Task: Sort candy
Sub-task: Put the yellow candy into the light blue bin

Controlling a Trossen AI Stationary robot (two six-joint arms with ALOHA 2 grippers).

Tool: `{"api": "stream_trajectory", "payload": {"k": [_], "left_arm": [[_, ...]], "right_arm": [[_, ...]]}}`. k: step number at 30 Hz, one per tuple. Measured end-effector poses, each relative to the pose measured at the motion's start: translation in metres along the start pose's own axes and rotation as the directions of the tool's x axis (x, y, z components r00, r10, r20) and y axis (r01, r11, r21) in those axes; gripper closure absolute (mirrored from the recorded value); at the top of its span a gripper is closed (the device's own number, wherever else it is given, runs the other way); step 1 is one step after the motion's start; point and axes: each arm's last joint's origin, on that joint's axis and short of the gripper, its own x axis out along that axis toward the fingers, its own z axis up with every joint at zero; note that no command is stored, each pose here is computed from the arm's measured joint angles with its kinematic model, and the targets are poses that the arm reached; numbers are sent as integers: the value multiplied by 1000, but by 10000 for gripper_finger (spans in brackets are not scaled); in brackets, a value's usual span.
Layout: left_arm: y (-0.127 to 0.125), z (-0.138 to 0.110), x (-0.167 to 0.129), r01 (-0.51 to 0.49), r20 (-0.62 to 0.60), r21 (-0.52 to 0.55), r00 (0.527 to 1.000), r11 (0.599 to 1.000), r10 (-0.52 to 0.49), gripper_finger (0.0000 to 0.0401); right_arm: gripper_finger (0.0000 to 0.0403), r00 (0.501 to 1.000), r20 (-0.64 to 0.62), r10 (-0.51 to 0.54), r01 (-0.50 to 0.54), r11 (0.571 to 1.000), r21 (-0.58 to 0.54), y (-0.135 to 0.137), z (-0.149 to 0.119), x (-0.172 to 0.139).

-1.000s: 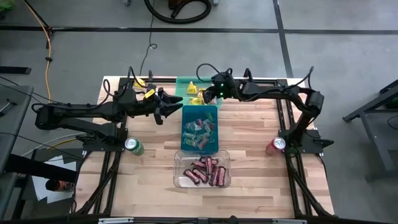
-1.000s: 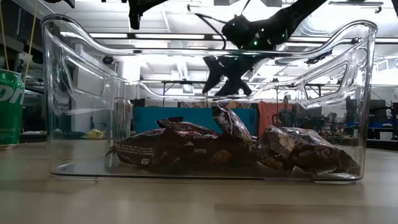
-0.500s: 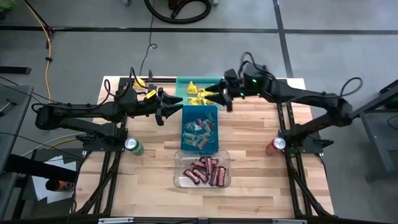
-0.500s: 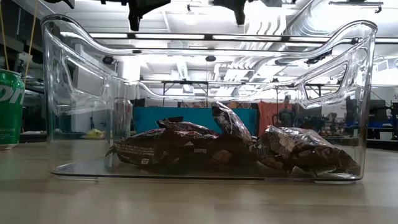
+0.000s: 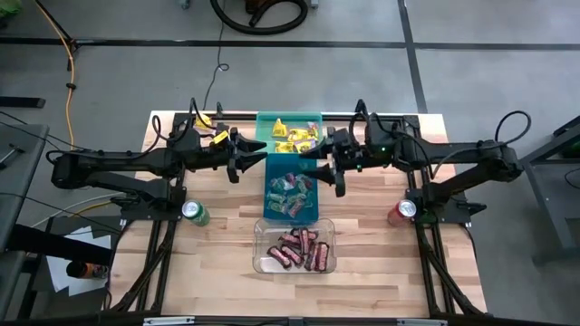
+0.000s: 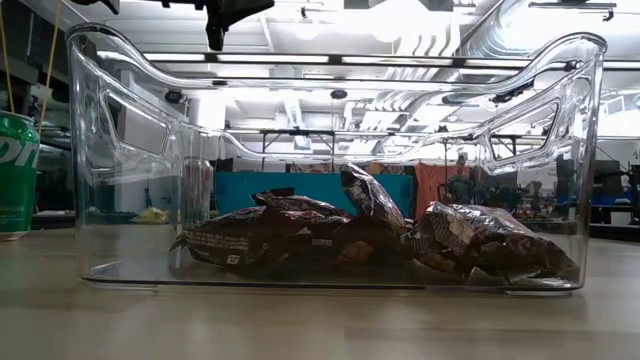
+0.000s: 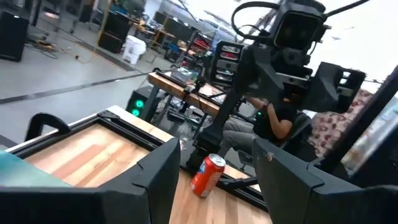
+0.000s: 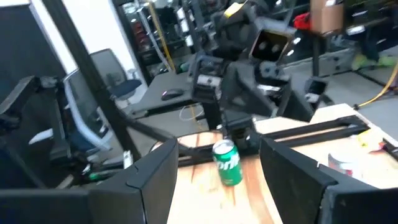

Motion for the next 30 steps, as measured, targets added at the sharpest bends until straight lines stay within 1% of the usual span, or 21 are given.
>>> {"api": "stream_trajectory", "payload": {"k": [3,5,7,9,11,13,14,16,18,21,23,24,27,29,30], "left_arm": [[2,1,0,-57,26,-17,998,998,57,215],[3,6,1,-122,21,-5,992,993,122,215],[5,19,1,-222,-5,26,975,975,222,215],[11,36,0,-348,-55,58,935,936,351,215],[23,51,-2,-481,-127,89,863,872,489,215],[37,69,-6,-595,-177,125,774,794,608,215],[45,77,-8,-646,-189,149,725,749,663,215],[62,88,-13,-729,-210,186,626,659,751,215],[84,95,-17,-796,-223,196,533,573,816,215],[117,98,-25,-873,-246,171,411,456,878,215],[141,96,-31,-915,-288,159,316,371,904,215],[152,95,-33,-930,-313,151,276,335,909,215],[183,90,-38,-961,-363,128,184,244,914,215],[201,86,-41,-976,-395,95,142,194,908,215],[208,84,-42,-980,-412,86,128,179,902,215]], "right_arm": [[181,1000,11,-19,19,1000,0,-2,1,-1],[181,1000,11,-27,27,1000,12,-4,2,-1],[181,999,7,-39,38,998,39,-7,2,-1],[181,999,-8,-50,51,996,70,-10,1,-2],[181,998,-13,-56,56,995,83,-11,0,-2],[181,998,-13,-59,60,994,97,-11,0,-2],[181,998,-13,-63,64,993,100,-12,0,-2],[181,997,-15,-76,77,992,104,-12,0,-2],[181,995,-23,-95,97,990,105,-13,-1,-2],[181,994,-38,-101,105,986,132,-12,-3,-2],[181,992,-61,-107,115,980,160,-13,-5,-2],[181,991,-74,-109,121,977,173,-13,-6,-2],[181,988,-105,-117,136,971,198,-13,-9,-3],[181,986,-119,-120,143,967,209,-14,-11,-3],[181,985,-121,-122,146,967,209,-14,-11,-3]]}}
